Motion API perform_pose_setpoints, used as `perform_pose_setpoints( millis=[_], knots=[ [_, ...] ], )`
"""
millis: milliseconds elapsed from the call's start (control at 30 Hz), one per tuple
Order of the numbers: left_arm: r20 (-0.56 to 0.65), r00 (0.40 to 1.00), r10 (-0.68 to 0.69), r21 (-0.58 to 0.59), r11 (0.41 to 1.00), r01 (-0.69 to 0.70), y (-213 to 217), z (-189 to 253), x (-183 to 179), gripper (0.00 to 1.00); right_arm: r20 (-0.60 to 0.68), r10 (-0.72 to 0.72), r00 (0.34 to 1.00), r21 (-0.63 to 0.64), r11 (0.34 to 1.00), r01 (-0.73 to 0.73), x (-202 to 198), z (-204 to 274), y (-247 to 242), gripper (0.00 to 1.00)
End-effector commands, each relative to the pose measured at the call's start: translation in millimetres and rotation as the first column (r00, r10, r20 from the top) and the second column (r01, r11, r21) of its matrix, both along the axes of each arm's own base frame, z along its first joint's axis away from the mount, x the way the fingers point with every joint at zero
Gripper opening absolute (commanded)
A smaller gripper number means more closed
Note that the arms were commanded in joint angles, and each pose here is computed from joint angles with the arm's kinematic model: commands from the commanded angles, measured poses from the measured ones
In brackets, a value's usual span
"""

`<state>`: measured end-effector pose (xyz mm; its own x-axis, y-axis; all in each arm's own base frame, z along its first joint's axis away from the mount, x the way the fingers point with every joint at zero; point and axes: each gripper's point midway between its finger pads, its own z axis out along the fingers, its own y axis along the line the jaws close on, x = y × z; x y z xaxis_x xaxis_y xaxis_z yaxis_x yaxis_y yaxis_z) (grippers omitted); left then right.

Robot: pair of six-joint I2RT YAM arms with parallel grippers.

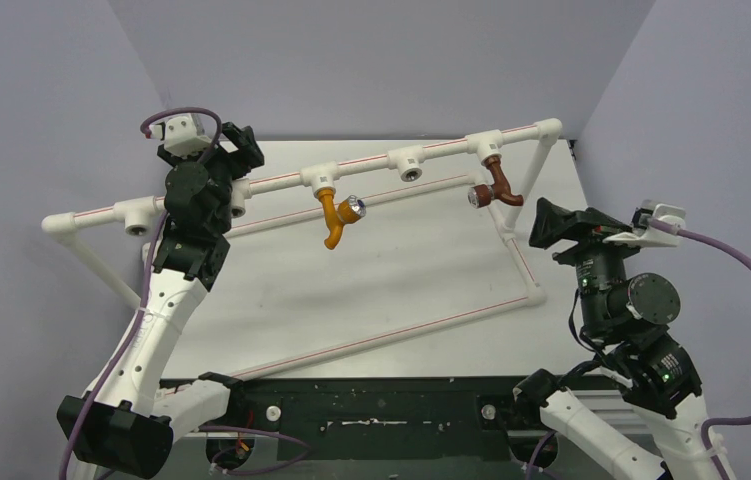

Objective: Install the water faucets

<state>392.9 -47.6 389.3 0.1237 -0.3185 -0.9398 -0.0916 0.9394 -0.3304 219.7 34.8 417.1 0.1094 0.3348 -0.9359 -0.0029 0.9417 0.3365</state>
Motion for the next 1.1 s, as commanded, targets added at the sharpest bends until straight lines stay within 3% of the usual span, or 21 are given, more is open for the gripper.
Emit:
perform_pose_setpoints(
  millis=[0,133,233,300,433,533,767,900,1067],
  knots=[
    [-0.356,0.934,-0.023,0.09,0.994,0.059,-9,-114,-7,0.78,0.074,0.048,0.996,-0.42,0.907,-0.013,-4,25,-4,0.84],
    [-0.359,0.933,-0.023,0.09,0.994,0.059,-9,-115,-6,0.78,0.033,0.195,0.98,-0.657,0.743,-0.126,-6,17,17,0.87],
    [-0.358,0.933,-0.025,0.089,0.994,0.061,-9,-115,-7,0.78,0.01,0.194,0.981,-0.772,0.625,-0.116,-6,14,13,0.89],
    [-0.357,0.934,-0.028,0.088,0.994,0.063,-9,-115,-7,0.78,-0.03,0.187,0.982,-0.854,0.506,-0.122,-5,2,10,0.9],
    [-0.357,0.934,-0.029,0.087,0.994,0.064,-10,-114,-6,0.78,-0.094,0.13,0.987,-0.949,0.288,-0.128,4,-22,5,0.91],
    [-0.356,0.934,-0.034,0.083,0.994,0.068,-11,-114,-6,0.78,-0.102,0.138,0.985,-0.977,0.171,-0.125,11,-34,11,0.91],
    [-0.355,0.934,-0.04,0.082,0.994,0.073,-12,-114,-7,0.78,0.013,0.095,0.995,-0.999,-0.034,0.016,38,-34,21,0.92],
    [-0.357,0.933,-0.041,0.082,0.994,0.075,-12,-115,-6,0.78,0.09,0.081,0.993,-0.992,-0.078,0.096,50,-19,28,0.91],
    [-0.355,0.934,-0.042,0.081,0.994,0.076,-12,-114,-7,0.78,0.131,0.088,0.987,-0.987,-0.08,0.138,62,-9,40,0.89]
  ],
)
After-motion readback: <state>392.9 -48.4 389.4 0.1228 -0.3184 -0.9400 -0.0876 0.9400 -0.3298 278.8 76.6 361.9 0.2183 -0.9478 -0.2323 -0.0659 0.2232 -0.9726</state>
